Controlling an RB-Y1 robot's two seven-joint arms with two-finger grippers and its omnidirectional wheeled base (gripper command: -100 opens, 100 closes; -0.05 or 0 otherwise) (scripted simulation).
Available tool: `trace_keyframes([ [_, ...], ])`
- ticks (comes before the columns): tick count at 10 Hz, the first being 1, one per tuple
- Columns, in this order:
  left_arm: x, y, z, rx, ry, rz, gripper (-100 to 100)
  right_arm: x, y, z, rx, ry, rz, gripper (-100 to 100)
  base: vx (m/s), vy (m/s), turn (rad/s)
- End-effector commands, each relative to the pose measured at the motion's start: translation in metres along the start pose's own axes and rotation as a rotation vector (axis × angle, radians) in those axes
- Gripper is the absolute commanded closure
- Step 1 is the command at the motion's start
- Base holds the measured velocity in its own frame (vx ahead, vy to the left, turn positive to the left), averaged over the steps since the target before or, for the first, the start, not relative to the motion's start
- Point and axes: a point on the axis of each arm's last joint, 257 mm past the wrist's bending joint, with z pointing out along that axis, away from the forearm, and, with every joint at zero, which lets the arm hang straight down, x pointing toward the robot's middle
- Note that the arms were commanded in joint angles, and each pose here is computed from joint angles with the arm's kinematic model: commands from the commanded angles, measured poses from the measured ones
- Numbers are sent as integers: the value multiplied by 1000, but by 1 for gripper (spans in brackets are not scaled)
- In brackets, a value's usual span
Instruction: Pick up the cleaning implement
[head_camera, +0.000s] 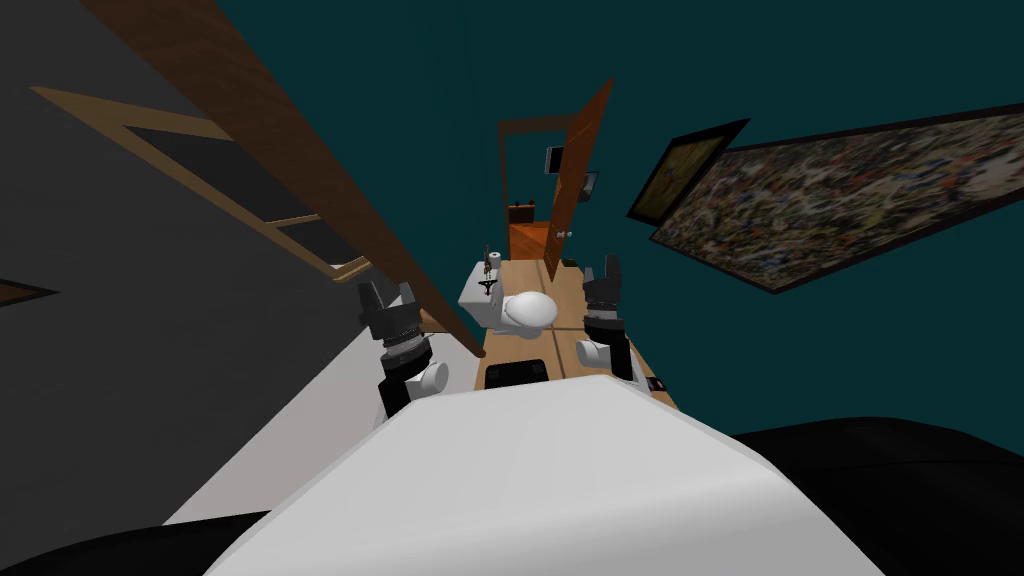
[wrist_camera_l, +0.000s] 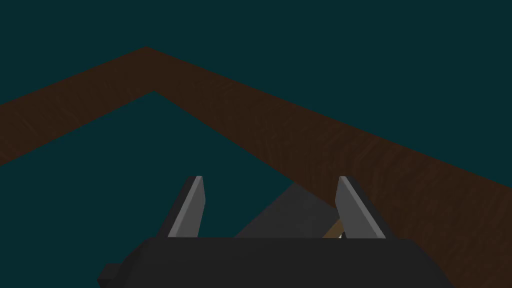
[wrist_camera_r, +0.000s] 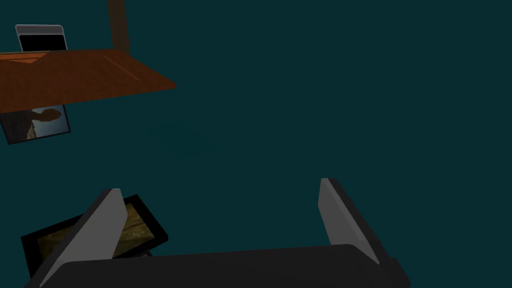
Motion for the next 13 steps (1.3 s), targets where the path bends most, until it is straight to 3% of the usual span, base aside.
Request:
trace_keyframes([
  [1,5,9,-3,-27,40,14,-100,0,0,0,0,0,0,0,-3,-8,-10],
  [6,14,56,-22,-158,112,59,-100,0,0,0,0,0,0,0,-15,-24,-12],
  [7,16,76,-32,-213,129,74,-100,0,0,0,0,0,0,0,-21,-38,-21],
  [8,16,76,-32,-213,129,74,-100,0,0,0,0,0,0,0,-15,-31,-6],
  [13,19,127,-63,-362,167,109,-100,0,0,0,0,0,0,0,-13,-27,-9],
])
